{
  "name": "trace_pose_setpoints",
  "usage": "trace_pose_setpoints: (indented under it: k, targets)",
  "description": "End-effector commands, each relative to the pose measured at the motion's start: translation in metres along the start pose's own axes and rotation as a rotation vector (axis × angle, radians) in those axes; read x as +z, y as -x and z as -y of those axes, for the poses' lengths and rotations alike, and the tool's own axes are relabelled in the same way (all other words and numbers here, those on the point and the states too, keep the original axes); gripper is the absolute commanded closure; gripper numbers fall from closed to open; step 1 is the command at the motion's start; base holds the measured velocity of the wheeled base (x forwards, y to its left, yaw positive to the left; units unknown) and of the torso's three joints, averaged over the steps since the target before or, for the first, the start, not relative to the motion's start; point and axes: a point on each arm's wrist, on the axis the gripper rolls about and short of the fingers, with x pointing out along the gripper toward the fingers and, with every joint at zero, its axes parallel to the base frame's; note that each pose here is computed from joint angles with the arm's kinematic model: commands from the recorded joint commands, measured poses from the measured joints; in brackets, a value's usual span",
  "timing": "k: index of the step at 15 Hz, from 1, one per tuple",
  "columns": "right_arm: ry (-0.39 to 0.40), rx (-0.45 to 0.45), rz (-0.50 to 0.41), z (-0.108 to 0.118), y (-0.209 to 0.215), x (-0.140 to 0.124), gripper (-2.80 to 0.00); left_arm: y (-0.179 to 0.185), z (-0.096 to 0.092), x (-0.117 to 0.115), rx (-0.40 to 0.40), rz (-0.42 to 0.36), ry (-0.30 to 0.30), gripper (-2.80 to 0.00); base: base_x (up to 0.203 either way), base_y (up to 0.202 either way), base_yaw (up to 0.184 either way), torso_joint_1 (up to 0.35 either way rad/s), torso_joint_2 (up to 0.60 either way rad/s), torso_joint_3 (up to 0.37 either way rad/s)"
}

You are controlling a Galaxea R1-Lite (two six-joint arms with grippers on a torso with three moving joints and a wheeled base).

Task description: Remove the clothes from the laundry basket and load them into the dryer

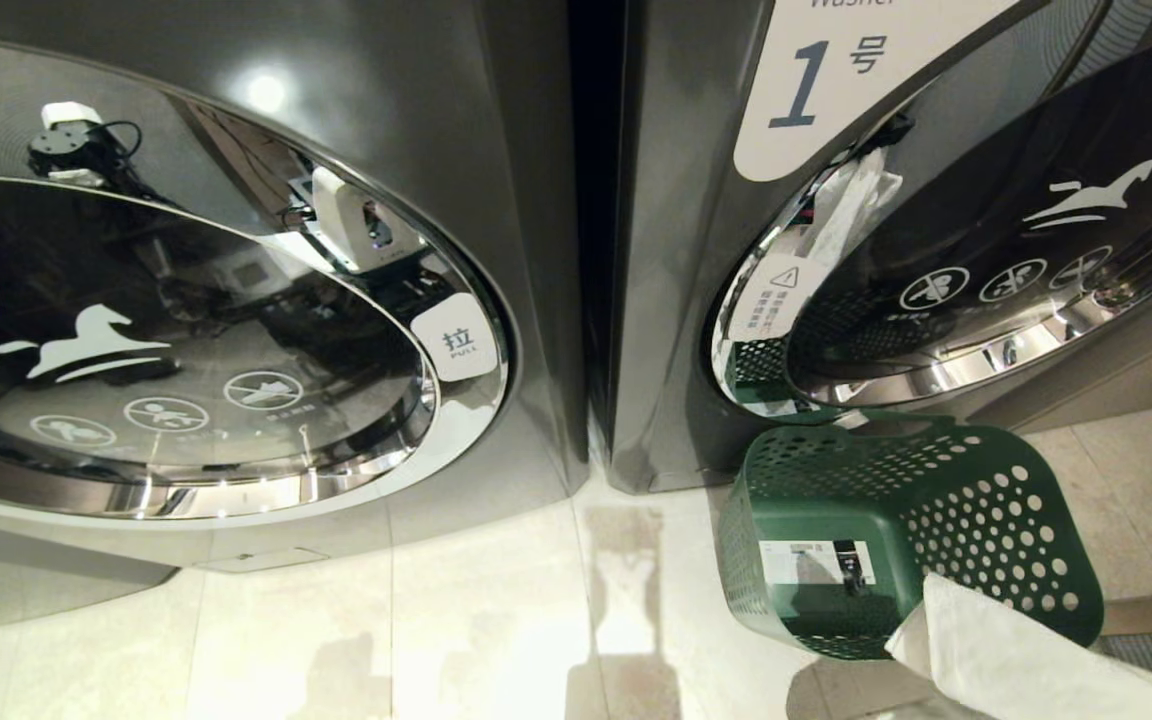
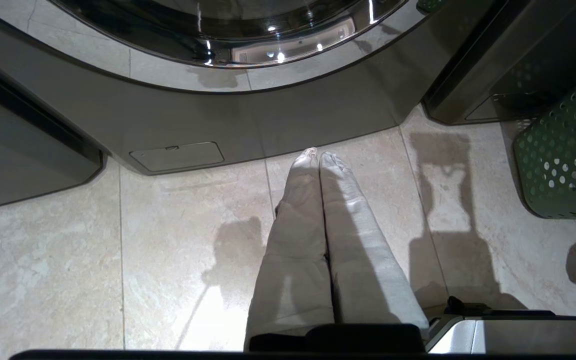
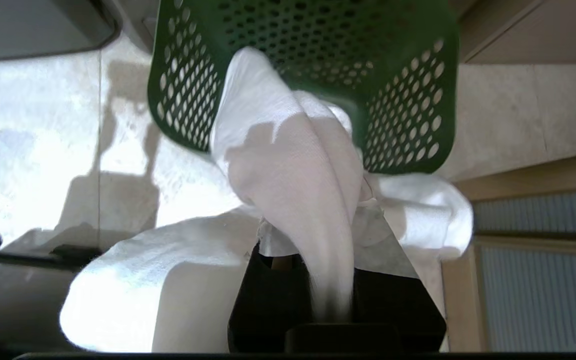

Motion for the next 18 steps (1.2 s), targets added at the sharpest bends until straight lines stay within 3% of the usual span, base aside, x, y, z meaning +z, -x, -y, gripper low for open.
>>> trace_pose_setpoints:
  k: [1,4,5,18]
  targets:
    - [-0.001,-0.007,0.005,-0.002,0.003,-0.012,0.0,0.0,0.0,0.0,0.0,0.0,0.001,0.0,0.0,0.0,0.0,0.0,0.0,0.0]
    - [0.007,-0.001,0.161,-0.003,0.016,-0.017,0.0,0.0,0.0,0.0,0.0,0.0,0.001,0.0,0.0,0.0,0.0,0.0,0.0,0.0]
    - [0.002,0.002,0.174,-0.003,0.017,-0.018,0.0,0.0,0.0,0.0,0.0,0.0,0.001,0.0,0.0,0.0,0.0,0.0,0.0,0.0]
    - [-0.008,-0.009,0.184,-0.003,0.017,-0.017,0.0,0.0,0.0,0.0,0.0,0.0,0.001,0.0,0.0,0.0,0.0,0.0,0.0,0.0]
